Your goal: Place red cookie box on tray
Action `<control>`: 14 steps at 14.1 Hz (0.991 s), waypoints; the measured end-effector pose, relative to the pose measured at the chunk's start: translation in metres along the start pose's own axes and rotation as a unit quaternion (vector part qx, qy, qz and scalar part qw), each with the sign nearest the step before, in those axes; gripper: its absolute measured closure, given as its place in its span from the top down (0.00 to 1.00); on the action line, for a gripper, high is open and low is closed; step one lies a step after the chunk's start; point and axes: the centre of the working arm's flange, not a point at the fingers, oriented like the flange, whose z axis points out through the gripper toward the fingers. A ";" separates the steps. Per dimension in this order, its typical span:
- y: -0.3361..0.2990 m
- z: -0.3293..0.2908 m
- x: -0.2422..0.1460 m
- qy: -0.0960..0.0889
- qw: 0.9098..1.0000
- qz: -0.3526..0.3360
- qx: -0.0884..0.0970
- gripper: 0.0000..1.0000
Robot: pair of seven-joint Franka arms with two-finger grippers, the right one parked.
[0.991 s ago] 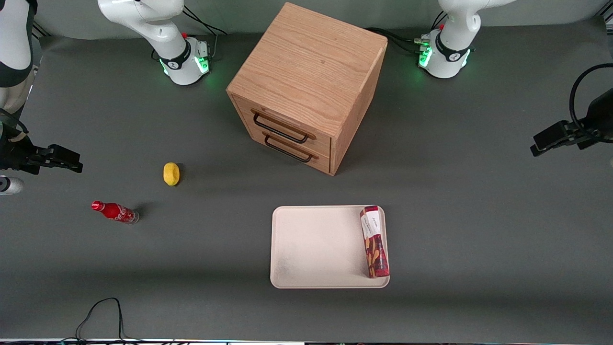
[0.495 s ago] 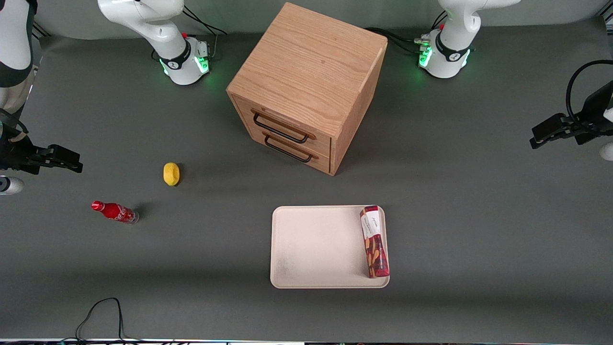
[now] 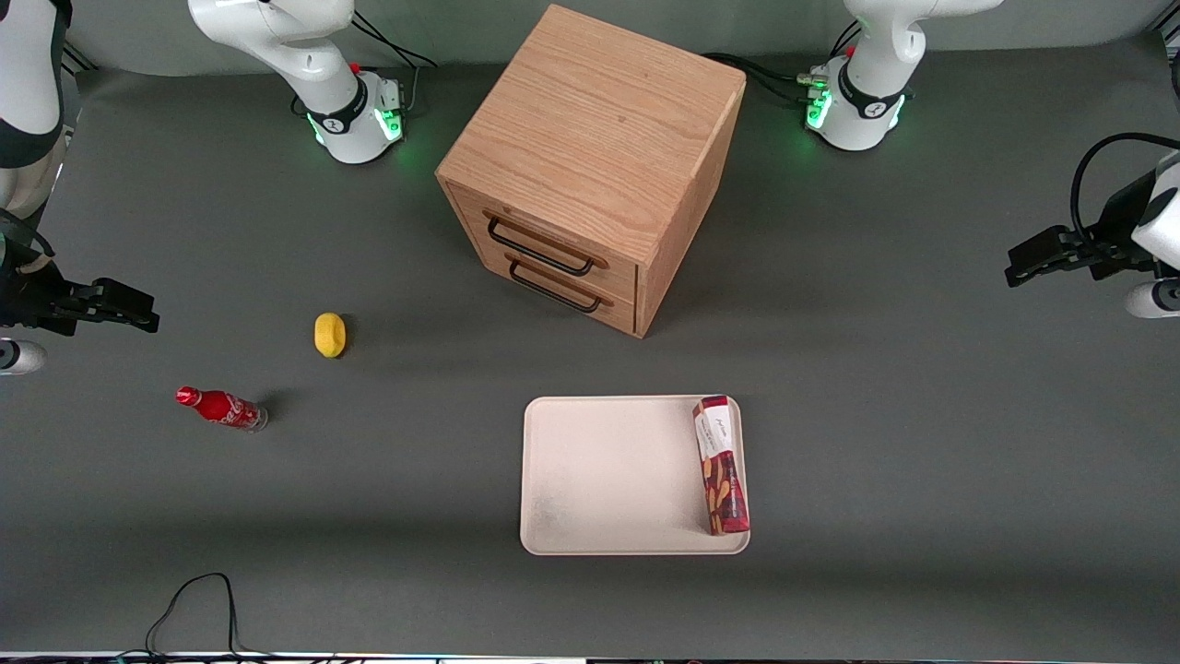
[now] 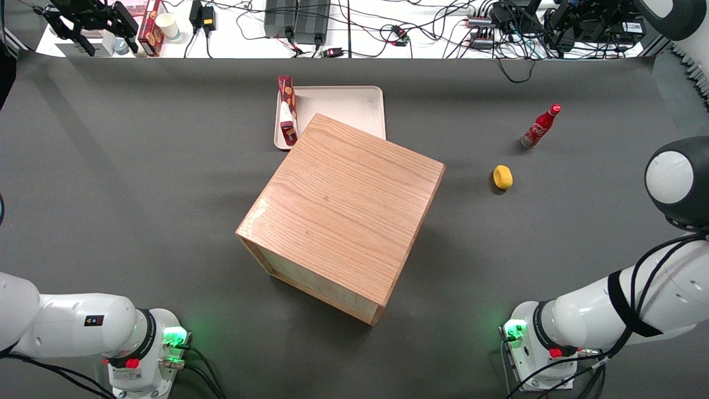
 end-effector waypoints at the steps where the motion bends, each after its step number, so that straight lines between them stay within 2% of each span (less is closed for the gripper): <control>1: -0.001 0.000 0.000 0.001 1.000 0.000 0.000 1.00; 9: -0.001 -0.009 0.000 0.012 1.000 0.001 -0.002 1.00; 14: -0.002 -0.007 -0.004 -0.008 1.000 0.003 0.000 1.00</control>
